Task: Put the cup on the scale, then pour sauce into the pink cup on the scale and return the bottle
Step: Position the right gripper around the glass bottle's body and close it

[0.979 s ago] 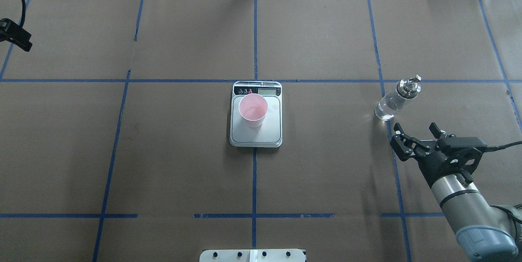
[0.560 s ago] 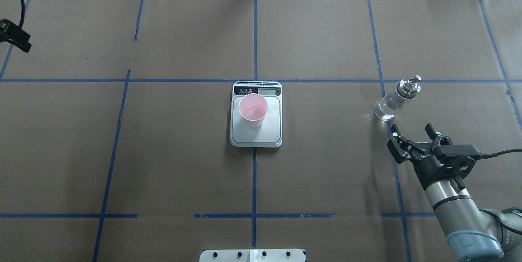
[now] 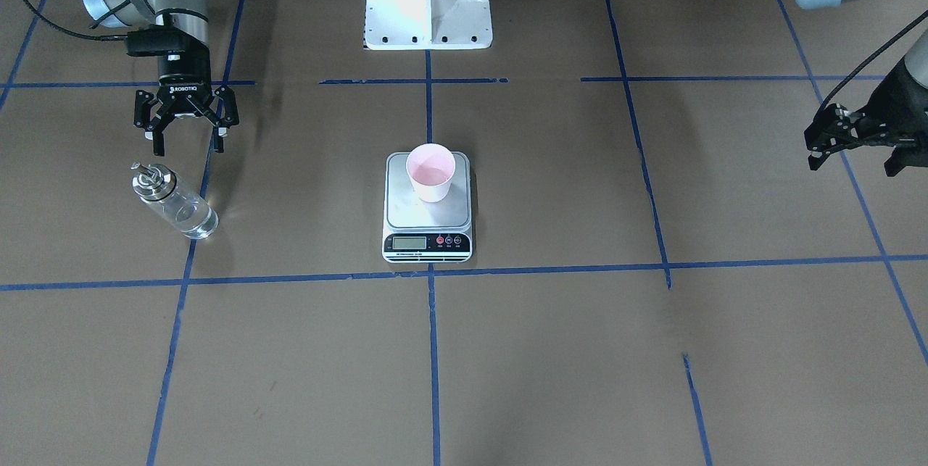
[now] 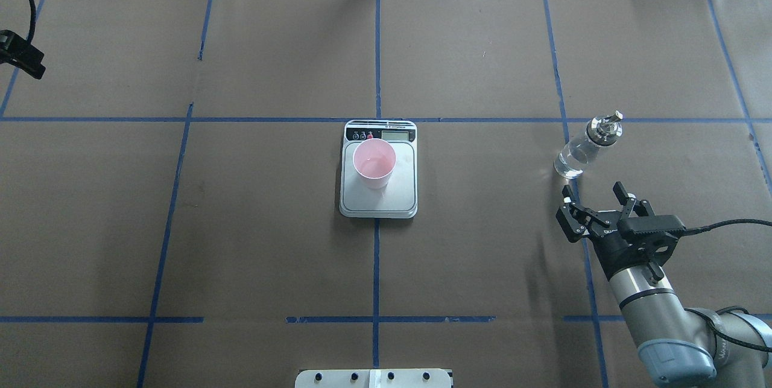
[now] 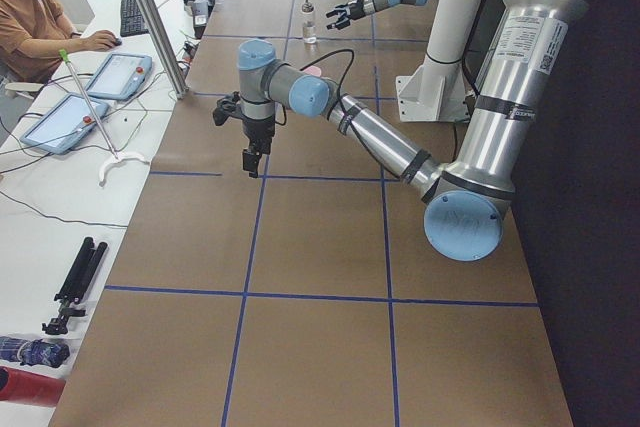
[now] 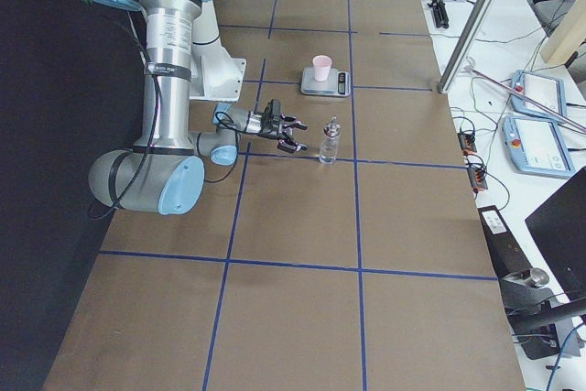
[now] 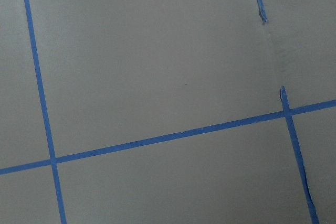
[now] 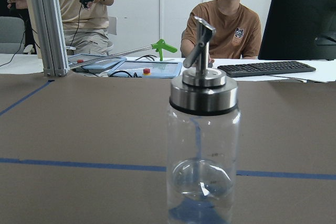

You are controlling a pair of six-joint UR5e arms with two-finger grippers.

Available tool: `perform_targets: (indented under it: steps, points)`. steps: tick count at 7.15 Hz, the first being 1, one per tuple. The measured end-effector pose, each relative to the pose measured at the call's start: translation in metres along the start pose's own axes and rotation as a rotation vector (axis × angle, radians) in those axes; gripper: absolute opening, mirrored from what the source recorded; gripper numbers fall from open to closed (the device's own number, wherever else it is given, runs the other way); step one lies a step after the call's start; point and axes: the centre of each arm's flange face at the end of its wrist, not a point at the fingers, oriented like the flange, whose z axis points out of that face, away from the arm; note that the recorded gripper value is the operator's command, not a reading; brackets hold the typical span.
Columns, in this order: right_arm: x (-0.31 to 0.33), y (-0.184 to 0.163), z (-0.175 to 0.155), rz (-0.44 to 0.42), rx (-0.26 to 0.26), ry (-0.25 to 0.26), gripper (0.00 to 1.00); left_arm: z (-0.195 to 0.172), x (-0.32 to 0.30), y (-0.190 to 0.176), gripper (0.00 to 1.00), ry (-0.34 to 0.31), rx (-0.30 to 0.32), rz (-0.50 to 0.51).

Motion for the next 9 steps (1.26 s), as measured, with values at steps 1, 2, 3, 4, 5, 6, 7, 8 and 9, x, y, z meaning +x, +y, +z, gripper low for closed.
perform_targets:
  steps: [1,2,3,4,5,6,7,8,9]
  points:
    - [-0.004,-0.002,0.002,0.005,0.004,-0.001,1.00,0.000,0.000,0.000,1.00,0.000,0.000,0.000]
    - [-0.004,-0.004,0.005,0.008,0.009,0.004,1.00,0.000,0.001,0.000,1.00,0.000,0.000,0.001]
    - [-0.001,-0.006,0.009,0.003,0.015,0.013,1.00,0.000,0.001,0.000,1.00,0.000,0.000,0.001]
    - [0.004,-0.005,0.014,-0.008,0.023,0.025,1.00,0.000,0.001,0.000,1.00,0.000,0.000,0.001]
    - [0.008,-0.006,0.019,-0.015,0.030,0.037,1.00,0.000,0.001,0.000,1.00,0.000,-0.001,0.000]
    - [0.012,-0.009,0.023,-0.024,0.039,0.049,1.00,0.000,0.001,0.000,1.00,-0.001,-0.003,-0.001]
    - [0.014,-0.011,0.030,-0.034,0.048,0.062,1.00,0.000,0.001,0.000,1.00,-0.001,-0.004,-0.001]
    - [0.010,-0.011,0.039,-0.036,0.057,0.072,1.00,-0.001,0.001,0.001,1.00,-0.001,-0.004,-0.001]
    - [0.004,-0.009,0.050,-0.033,0.066,0.081,1.00,-0.002,0.002,0.001,1.00,-0.001,-0.003,-0.001]
